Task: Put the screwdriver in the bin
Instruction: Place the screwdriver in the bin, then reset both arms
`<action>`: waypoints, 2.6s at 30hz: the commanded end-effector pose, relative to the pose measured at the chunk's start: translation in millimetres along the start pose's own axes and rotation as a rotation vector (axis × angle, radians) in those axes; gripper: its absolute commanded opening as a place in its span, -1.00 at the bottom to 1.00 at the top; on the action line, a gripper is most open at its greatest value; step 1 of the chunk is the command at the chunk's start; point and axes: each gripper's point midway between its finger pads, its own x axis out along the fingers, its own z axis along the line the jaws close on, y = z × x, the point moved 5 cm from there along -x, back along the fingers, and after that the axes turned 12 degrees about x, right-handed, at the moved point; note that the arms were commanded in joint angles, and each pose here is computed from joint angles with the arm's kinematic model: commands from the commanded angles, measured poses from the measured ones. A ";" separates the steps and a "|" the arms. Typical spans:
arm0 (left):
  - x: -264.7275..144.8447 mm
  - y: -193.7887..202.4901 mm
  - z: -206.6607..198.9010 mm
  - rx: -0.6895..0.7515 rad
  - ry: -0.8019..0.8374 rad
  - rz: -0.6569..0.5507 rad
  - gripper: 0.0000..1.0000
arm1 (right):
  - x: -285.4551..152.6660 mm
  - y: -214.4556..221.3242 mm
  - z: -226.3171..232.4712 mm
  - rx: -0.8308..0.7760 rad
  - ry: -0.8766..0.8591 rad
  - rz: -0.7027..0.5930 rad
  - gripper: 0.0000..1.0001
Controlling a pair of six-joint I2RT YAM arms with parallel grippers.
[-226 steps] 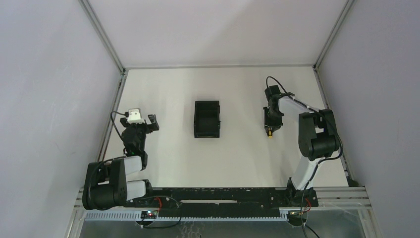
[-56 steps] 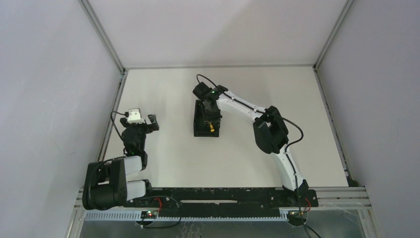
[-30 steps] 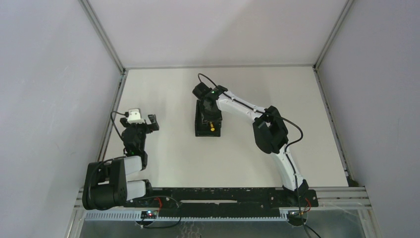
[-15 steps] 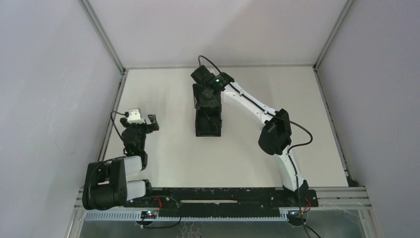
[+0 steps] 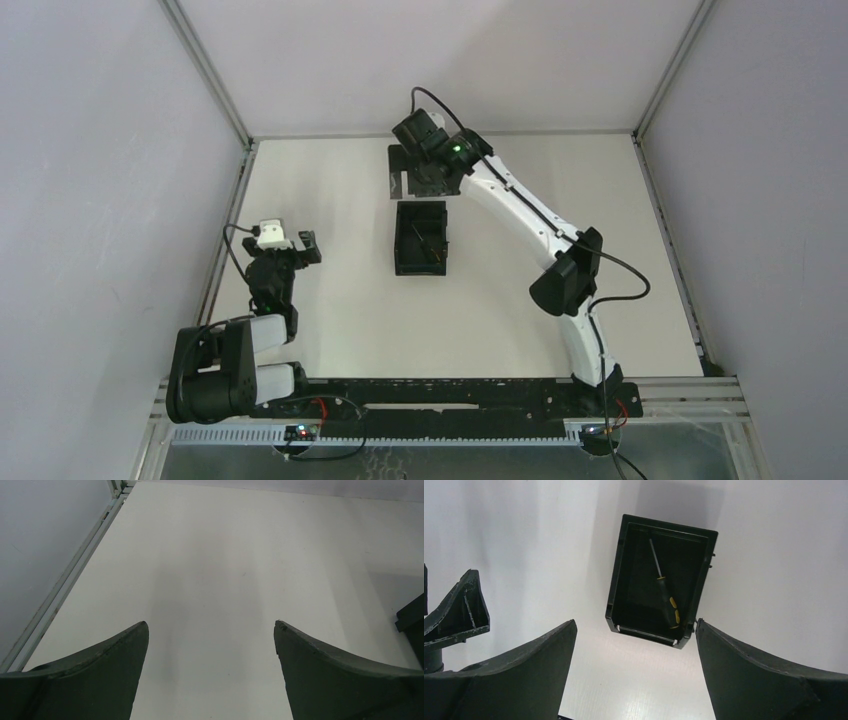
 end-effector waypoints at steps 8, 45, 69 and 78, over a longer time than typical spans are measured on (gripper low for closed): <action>4.0 -17.0 2.9 0.024 -0.011 -0.074 1.00 | -76.0 -47.4 -51.9 -0.076 -0.004 -0.220 0.99; 3.9 -16.8 2.9 0.024 -0.010 -0.073 1.00 | -75.0 29.3 -260.1 0.053 0.011 -0.443 0.99; 3.8 -16.6 2.9 0.024 -0.011 -0.072 1.00 | -77.0 41.3 -272.5 0.081 0.036 -0.507 0.99; 3.8 -16.7 2.7 0.024 -0.010 -0.073 1.00 | -77.5 40.3 -276.5 0.108 0.067 -0.520 0.98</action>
